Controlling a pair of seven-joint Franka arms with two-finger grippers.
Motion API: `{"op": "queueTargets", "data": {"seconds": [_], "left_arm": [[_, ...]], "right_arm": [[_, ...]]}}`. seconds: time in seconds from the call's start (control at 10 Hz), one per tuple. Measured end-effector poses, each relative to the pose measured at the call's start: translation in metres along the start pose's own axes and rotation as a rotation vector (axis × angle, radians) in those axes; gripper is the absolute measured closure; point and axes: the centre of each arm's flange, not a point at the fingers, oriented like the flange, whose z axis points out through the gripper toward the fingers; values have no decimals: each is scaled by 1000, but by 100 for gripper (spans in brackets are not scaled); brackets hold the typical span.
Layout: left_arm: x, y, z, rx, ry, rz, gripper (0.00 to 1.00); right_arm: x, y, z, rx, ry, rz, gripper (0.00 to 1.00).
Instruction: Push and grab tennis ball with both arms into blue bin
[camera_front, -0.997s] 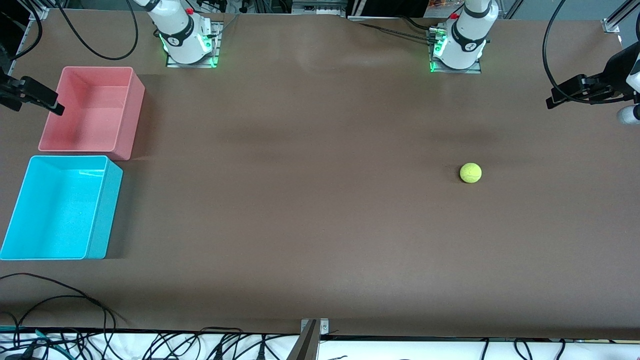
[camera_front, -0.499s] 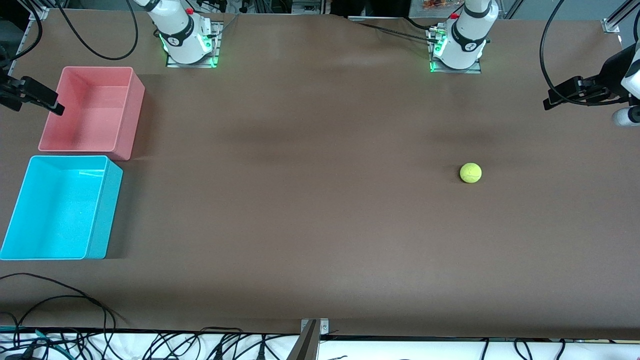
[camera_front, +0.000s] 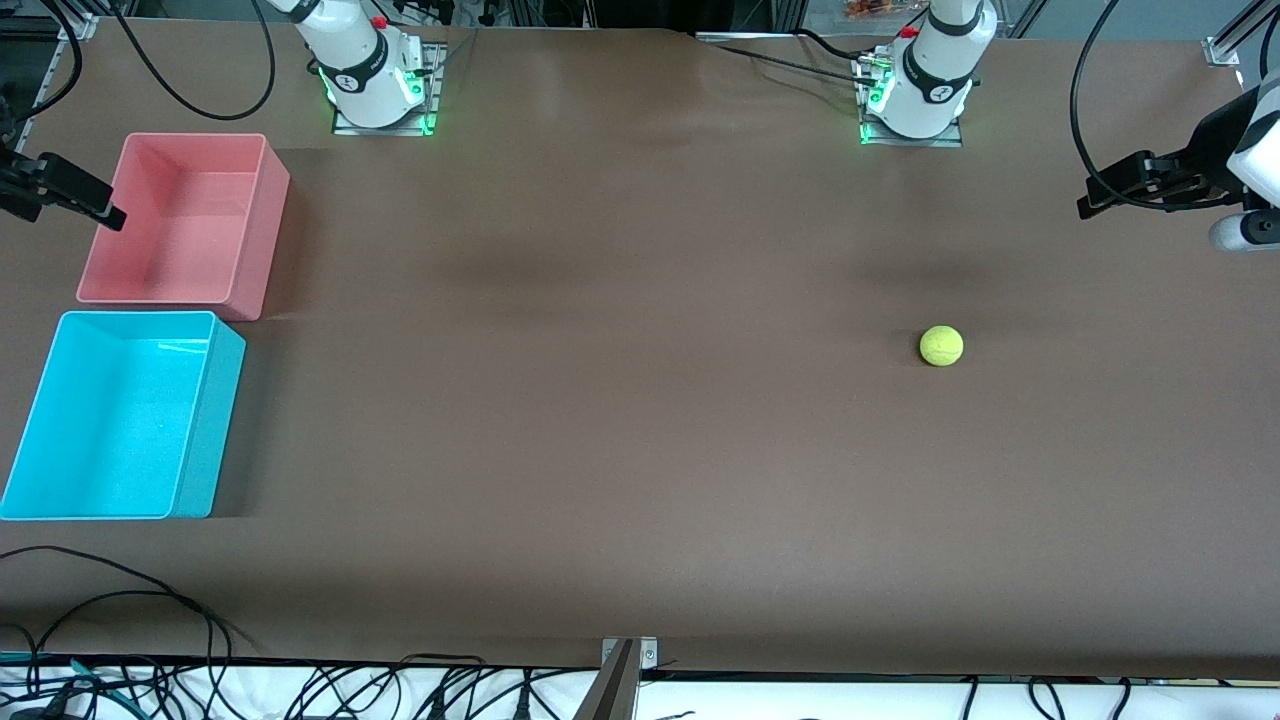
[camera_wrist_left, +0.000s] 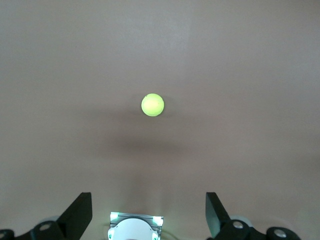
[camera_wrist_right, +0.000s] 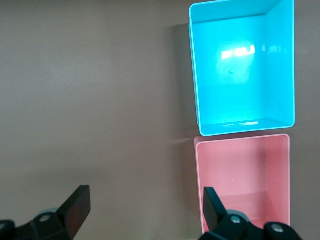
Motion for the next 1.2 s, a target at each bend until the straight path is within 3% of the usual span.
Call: {"op": "queueTargets", "data": {"seconds": [1.2], "left_arm": [[-1,7,0,2,0,14,0]], "right_arm": [[0,0,2,0,-5,-1,0]]}}
